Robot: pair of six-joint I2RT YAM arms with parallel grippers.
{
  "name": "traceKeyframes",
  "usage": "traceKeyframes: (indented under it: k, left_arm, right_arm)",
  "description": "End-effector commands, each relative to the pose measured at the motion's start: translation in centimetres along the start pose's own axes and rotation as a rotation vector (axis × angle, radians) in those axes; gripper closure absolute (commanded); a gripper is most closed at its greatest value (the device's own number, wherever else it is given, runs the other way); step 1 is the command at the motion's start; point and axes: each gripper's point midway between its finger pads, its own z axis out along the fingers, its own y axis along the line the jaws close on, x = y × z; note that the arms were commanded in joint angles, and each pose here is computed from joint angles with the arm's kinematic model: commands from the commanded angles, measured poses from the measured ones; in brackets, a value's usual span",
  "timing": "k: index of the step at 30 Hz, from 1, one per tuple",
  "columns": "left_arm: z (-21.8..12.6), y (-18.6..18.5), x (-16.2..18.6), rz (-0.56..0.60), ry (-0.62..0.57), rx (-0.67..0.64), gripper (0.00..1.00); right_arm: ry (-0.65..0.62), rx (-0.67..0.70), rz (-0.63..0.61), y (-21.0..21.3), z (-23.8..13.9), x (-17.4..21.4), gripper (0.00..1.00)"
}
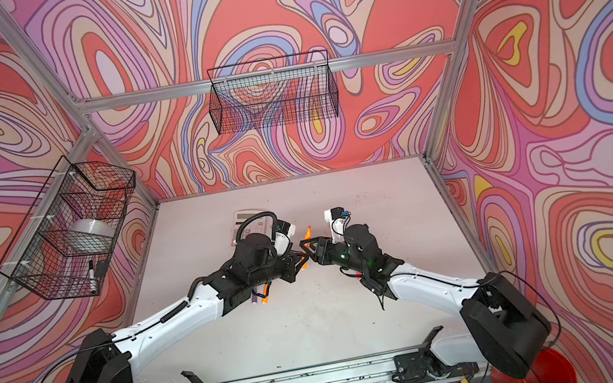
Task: Insert the pens into the pen caps
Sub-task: 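Raise the orange marker upright with the left gripper while the right gripper approaches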
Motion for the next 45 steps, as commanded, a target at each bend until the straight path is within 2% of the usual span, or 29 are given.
traceKeyframes:
  k: [1,9,13,16,23,25,30,33,36,40,42,45]
  left_arm:
    - [-0.2,-1.1,-0.5,0.023,-0.013,0.055,1.0]
    - [0.0,-0.9,-0.4,0.022,-0.001,0.046,1.0]
    - [-0.1,-0.9,-0.4,0.021,0.0,0.046,1.0]
    - [-0.2,-1.0,-0.4,0.024,-0.005,0.049,0.99]
    - [-0.3,-0.8,-0.4,0.024,-0.016,0.042,0.74]
    - [-0.2,-0.8,-0.4,0.025,-0.015,0.039,0.68]
    - [-0.1,-0.7,-0.3,0.025,-0.01,0.035,0.68]
    - [-0.1,-0.7,-0.3,0.027,-0.011,0.04,0.75]
    - [-0.1,-0.8,-0.3,0.026,-0.011,0.042,0.91]
    - [-0.3,-0.9,-0.3,0.028,-0.018,0.047,0.97]
    - [-0.4,-0.9,-0.3,0.029,-0.023,0.051,1.0]
    - [-0.6,-1.1,-0.4,0.036,-0.042,0.063,1.0]
  right_arm:
    - [-0.009,-0.011,-0.061,1.0,0.3,-0.8,0.62]
    - [-0.014,-0.008,-0.089,1.3,0.1,-1.2,0.66]
    - [-0.01,-0.017,-0.084,1.4,0.2,-1.1,0.85]
    - [-0.006,-0.023,-0.08,1.4,0.3,-1.0,0.94]
    - [0.003,-0.071,-0.064,2.4,0.4,-0.3,1.0]
    - [0.007,-0.082,-0.062,2.7,0.5,0.0,1.0]
    - [0.007,-0.096,-0.067,3.2,0.5,0.2,1.0]
    - [0.01,-0.091,-0.069,3.2,0.5,0.3,1.0]
    - [0.016,-0.09,-0.068,3.2,0.7,0.5,1.0]
    - [0.014,-0.078,-0.074,3.1,0.7,0.5,1.0]
    - [0.013,-0.076,-0.081,3.2,0.6,0.4,0.9]
    - [0.01,-0.065,-0.093,3.2,0.5,0.2,0.62]
